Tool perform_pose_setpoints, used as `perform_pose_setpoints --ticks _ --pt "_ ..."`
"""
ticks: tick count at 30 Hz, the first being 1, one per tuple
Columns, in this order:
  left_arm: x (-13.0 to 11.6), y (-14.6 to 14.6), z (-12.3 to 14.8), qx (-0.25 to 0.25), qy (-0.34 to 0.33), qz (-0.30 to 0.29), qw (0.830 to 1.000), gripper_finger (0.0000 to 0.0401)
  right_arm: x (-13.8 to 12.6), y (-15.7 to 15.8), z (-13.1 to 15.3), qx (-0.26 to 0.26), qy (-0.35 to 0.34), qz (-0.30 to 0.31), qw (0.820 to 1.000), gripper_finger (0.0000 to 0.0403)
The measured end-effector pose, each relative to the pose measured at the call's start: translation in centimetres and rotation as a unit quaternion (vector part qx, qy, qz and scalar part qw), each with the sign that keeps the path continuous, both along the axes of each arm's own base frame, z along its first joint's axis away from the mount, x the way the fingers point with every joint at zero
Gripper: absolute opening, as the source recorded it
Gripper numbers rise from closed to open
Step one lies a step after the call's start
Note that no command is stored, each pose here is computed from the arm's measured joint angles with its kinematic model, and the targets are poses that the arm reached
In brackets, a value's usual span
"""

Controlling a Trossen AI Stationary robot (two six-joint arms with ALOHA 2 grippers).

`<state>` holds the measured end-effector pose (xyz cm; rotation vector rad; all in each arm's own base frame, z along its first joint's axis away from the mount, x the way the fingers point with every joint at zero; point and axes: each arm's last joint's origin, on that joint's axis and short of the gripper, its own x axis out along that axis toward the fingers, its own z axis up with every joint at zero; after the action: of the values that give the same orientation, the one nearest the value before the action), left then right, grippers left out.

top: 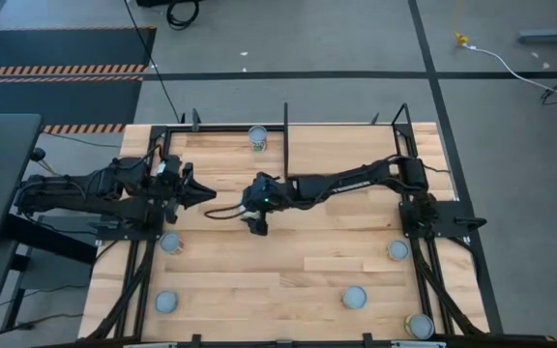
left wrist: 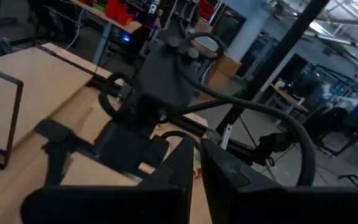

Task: Pick and place cans onto a shelf
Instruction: Put the yellow/green can on the shelf

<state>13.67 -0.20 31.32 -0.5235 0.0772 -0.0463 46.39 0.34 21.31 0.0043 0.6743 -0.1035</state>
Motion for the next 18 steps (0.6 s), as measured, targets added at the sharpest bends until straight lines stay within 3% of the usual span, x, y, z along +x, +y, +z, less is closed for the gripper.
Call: perform_pose_setpoints --ticks 4,18 --pt "0.0 0.0 0.0 -0.015 0.001 0.006 1.0 0.0036 0.3 -0.2 0.4 -0.009 -0.022 0.009 1.0 0.0399" --pt "0.0 0.2 0.0 -0.016 0.0 0.027 1.0 0.0036 0.0 -2.6 0.0 0.023 -0.001 0.01 1.0 0.0399"
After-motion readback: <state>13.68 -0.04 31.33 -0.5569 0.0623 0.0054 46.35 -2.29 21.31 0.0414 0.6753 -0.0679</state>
